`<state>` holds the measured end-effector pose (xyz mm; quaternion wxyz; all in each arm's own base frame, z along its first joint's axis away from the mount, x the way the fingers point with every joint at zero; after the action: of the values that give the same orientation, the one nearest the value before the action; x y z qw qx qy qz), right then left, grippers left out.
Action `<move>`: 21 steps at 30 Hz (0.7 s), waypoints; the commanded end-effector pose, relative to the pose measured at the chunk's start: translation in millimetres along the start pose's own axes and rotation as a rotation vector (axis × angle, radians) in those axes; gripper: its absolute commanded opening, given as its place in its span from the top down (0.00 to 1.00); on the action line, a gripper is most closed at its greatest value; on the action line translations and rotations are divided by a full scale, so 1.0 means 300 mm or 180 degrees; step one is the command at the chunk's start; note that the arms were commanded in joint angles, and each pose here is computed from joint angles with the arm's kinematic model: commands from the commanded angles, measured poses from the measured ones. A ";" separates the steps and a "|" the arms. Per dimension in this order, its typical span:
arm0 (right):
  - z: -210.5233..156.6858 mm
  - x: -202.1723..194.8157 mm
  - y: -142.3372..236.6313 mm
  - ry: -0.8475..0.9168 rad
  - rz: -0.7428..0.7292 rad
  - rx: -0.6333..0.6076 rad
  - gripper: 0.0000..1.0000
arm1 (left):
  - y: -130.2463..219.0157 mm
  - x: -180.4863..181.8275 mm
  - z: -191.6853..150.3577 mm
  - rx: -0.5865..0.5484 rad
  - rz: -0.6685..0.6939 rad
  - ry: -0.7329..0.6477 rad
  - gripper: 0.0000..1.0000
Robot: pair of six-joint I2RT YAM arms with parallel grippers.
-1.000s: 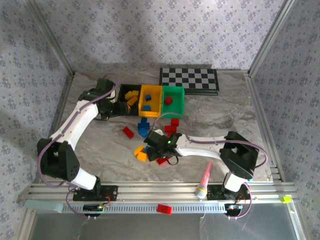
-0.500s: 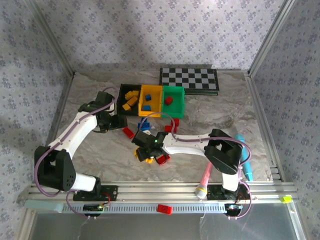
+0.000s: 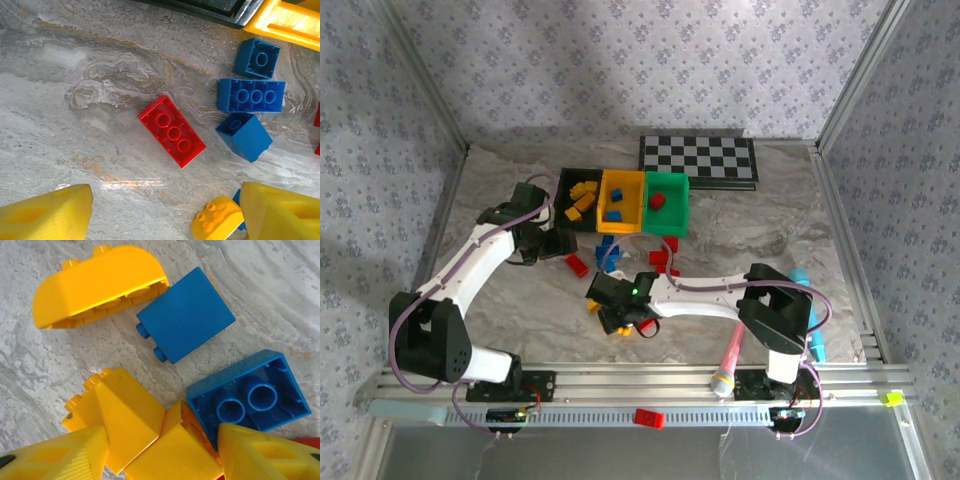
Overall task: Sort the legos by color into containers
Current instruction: Move the lego to the bottom-center of the table, then pick up the lego from the bottom-center of the table.
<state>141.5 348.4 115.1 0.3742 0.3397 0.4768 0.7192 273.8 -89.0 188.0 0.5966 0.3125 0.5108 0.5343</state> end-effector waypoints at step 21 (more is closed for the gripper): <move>-0.071 0.100 -0.032 0.0223 0.0106 0.0448 0.24 | 0.017 0.002 -0.030 -0.0053 -0.0145 0.0066 0.23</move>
<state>116.5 361.1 113.1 0.3361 0.3541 0.5052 0.7117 264.1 -88.7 184.8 0.5991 0.3014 0.5194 0.5296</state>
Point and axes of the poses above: each hand's point on the last joint's axis, 136 mm out from that joint toward the fingers, its own y axis back along the fingers, its own x axis along the line the jaws close on, z = x × y, the point moved 7 cm from there along y, back along the fingers, and after that the axes turned 1 degree about y, right-handed, at the moved point
